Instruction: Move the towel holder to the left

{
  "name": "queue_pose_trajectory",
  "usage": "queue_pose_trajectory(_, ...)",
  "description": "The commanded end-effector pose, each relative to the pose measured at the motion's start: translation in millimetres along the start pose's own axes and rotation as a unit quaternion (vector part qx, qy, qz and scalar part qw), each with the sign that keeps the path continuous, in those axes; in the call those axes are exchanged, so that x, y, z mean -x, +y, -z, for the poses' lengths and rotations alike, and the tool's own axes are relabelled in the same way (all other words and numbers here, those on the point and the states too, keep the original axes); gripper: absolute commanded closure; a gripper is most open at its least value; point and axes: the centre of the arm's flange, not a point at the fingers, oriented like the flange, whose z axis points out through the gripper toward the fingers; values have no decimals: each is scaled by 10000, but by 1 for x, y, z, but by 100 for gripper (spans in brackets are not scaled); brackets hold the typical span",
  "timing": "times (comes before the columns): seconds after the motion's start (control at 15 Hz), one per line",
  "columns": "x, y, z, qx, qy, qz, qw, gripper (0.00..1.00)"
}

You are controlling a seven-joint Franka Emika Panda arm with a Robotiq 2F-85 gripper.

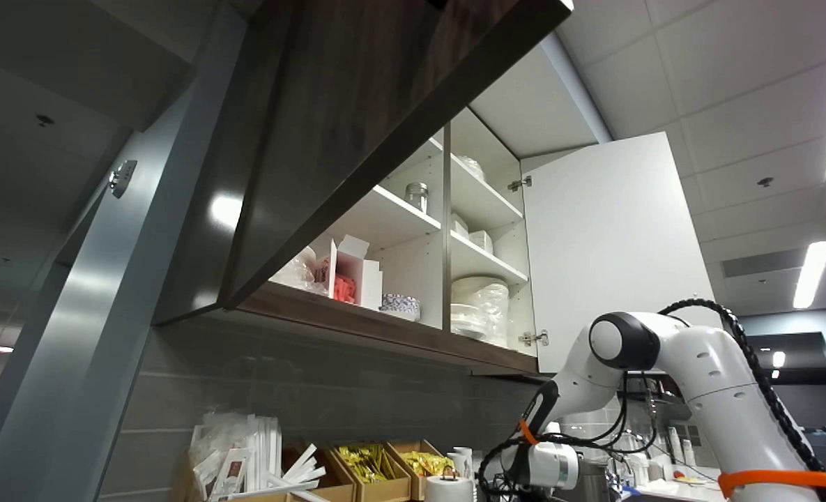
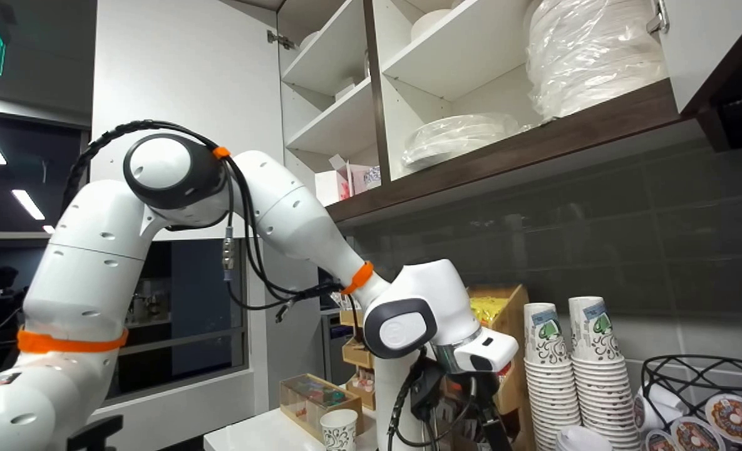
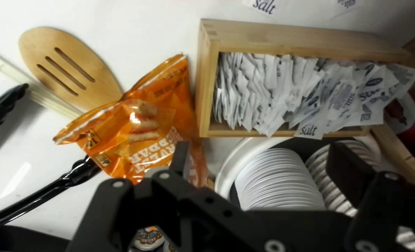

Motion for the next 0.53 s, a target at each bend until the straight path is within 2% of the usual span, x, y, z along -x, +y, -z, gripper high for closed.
queue_pose_trajectory(0.0, 23, 18, 25, 173, -124, 67, 9997, 0)
queue_pose_trajectory(0.47, 38, 52, 48, 590, -185, 466, 9970, 0)
